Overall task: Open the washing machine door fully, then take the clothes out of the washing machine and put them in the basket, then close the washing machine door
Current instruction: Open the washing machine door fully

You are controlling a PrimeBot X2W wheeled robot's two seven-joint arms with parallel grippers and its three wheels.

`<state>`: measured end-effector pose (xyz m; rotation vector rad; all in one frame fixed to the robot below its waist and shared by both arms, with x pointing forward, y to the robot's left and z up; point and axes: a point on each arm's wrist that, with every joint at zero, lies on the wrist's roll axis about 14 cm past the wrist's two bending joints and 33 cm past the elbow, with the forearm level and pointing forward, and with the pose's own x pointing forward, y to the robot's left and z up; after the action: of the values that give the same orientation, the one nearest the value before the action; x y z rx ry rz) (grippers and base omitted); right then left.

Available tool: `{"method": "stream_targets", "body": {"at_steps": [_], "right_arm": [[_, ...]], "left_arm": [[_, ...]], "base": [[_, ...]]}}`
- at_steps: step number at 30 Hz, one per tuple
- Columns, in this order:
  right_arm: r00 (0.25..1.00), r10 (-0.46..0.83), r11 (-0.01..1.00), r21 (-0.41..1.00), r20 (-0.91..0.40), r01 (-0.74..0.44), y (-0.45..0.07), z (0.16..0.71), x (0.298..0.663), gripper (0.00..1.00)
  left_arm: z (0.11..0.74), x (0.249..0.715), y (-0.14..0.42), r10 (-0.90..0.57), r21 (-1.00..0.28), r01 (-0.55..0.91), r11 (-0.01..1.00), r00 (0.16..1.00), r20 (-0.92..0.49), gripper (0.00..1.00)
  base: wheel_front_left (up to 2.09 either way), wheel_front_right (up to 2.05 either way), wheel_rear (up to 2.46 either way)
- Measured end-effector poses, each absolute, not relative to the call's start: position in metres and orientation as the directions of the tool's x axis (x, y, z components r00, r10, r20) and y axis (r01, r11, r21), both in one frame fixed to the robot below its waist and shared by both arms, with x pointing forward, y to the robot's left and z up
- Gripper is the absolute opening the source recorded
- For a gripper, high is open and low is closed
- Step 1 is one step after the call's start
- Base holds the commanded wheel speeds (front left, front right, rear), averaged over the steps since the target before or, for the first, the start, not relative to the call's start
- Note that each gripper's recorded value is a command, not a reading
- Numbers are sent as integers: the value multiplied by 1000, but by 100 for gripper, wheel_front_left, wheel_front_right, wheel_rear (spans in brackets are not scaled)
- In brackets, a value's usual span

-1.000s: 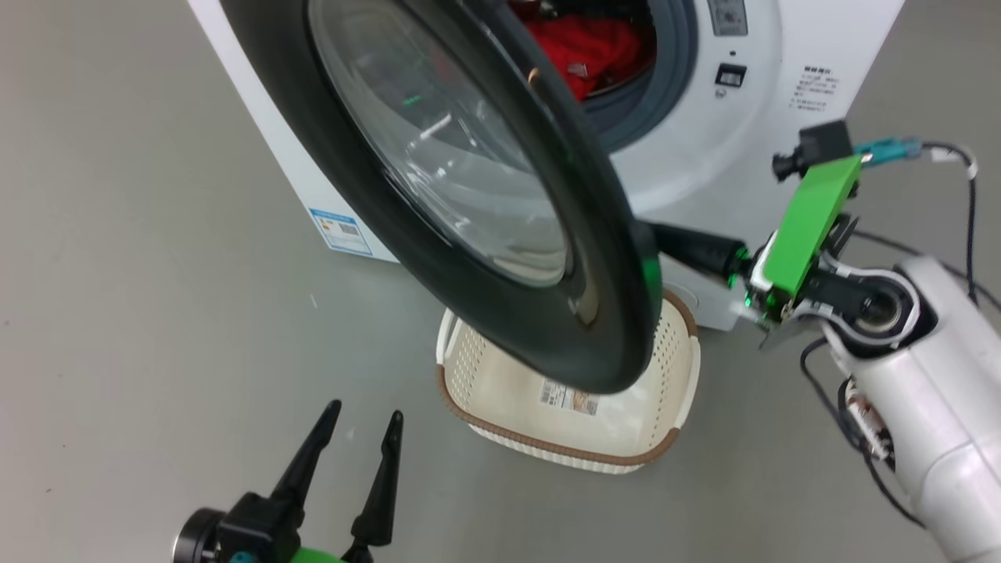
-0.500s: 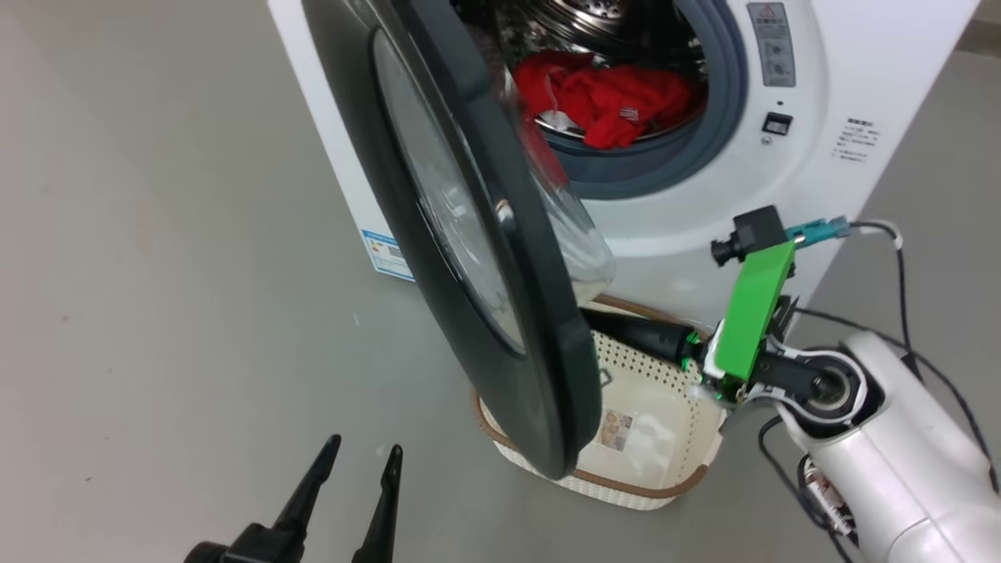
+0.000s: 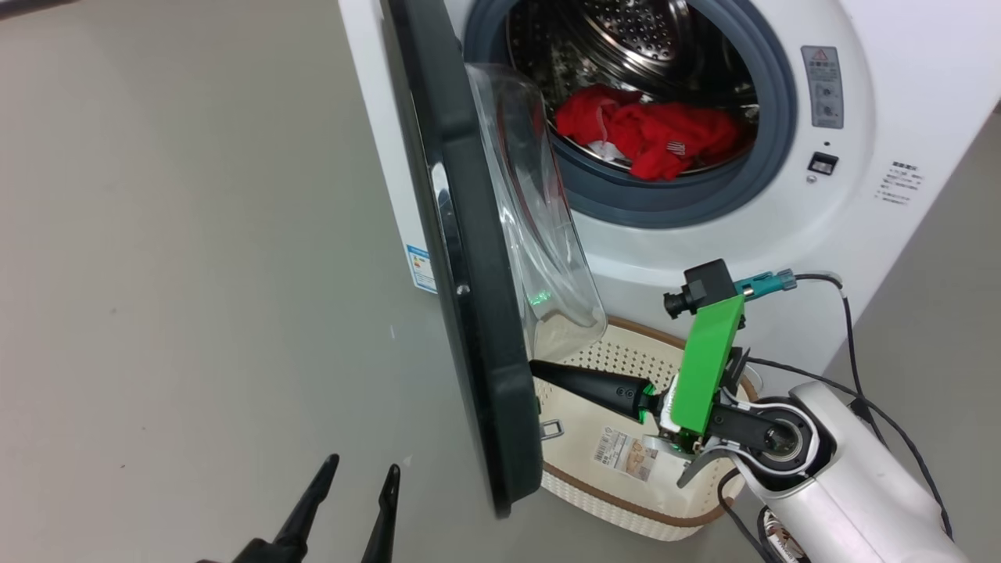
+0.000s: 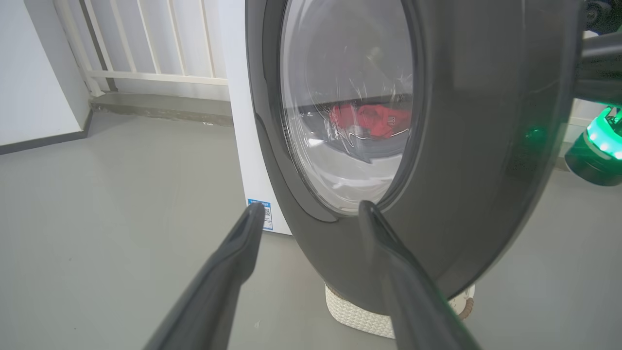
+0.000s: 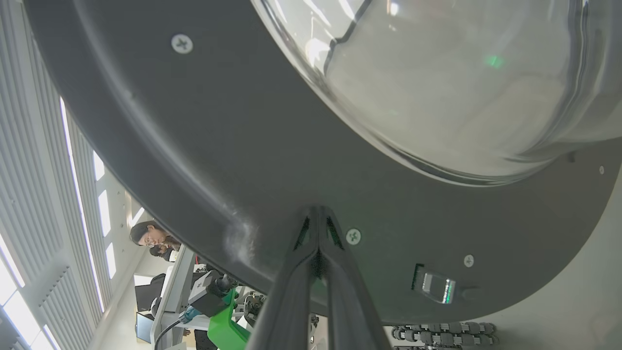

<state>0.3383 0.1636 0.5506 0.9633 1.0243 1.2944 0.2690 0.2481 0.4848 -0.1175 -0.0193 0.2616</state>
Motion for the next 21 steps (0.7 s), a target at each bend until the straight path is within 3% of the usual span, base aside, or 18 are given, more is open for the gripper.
{"method": "stream_targets", "body": {"at_steps": [21], "right_arm": [[-70,997,12,966,-31,-259,191,551,315,0]], "left_arm": [[489,257,268,340,-108,-336,936,940,14,100]], "base": [[0,0,0]]}}
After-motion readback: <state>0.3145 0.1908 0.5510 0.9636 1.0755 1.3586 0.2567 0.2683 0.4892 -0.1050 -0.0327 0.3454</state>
